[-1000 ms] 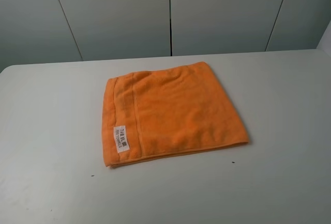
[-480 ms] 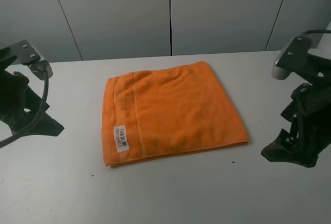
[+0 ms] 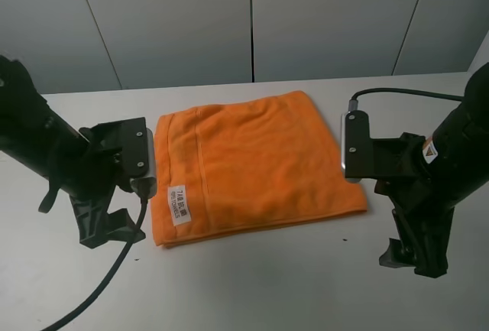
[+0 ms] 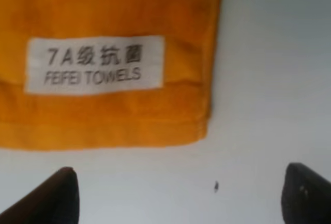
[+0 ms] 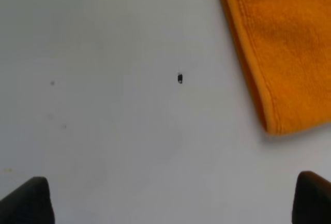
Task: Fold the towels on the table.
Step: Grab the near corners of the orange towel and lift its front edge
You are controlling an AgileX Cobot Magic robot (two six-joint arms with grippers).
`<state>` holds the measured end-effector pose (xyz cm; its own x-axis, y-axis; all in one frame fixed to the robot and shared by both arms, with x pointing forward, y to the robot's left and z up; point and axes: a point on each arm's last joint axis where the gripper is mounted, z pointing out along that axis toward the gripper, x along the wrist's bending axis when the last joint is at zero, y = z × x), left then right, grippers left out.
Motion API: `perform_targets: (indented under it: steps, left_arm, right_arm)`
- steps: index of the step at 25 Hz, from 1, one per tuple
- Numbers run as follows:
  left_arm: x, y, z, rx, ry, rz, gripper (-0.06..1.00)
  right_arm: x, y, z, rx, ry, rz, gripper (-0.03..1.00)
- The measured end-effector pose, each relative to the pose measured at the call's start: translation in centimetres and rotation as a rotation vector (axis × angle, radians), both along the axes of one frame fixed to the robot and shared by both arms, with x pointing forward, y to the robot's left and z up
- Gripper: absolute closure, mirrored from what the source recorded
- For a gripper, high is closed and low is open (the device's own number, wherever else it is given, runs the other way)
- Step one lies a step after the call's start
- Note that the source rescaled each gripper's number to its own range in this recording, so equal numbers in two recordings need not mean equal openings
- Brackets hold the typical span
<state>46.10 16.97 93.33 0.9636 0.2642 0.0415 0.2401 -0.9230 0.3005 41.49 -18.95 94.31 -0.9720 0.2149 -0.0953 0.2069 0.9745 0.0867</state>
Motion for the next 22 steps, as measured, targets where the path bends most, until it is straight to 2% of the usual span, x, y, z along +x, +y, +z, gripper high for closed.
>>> perform_targets:
  steps: [2,5,8,11,16,18,22]
  left_arm:
    - [-0.6,-0.9,-0.3,0.029,-0.007,-0.063,-0.06]
    - [-0.4,-1.2,-0.6,0.056,-0.02,0.006,-0.06]
    - [-0.2,-0.8,-0.7,0.106,-0.033,0.032,-0.06]
    - [0.1,-0.7,-0.4,0.156,-0.005,0.051,-0.06]
    - [1.5,-1.5,0.5,0.192,0.045,0.08,-0.06]
    - [1.7,-1.7,0.2,0.209,0.07,0.079,-0.06]
    - [1.8,-1.7,-1.1,0.241,0.124,0.093,-0.06]
  right_arm:
    - [0.5,0.4,-0.1,0.001,0.0,0.024,-0.03]
    - [1.5,1.2,-0.2,0.006,0.008,0.09,-0.03]
    - [2.9,2.1,-0.3,0.002,0.004,0.168,-0.03]
    - [4.5,3.1,-0.7,-0.004,0.006,0.205,-0.03]
    - [6.2,4.1,-2.0,-0.02,0.023,0.287,-0.03]
    - [6.3,4.0,-2.7,-0.033,0.045,0.326,-0.03]
    - [7.4,2.8,-3.6,-0.036,0.051,0.316,-0.03]
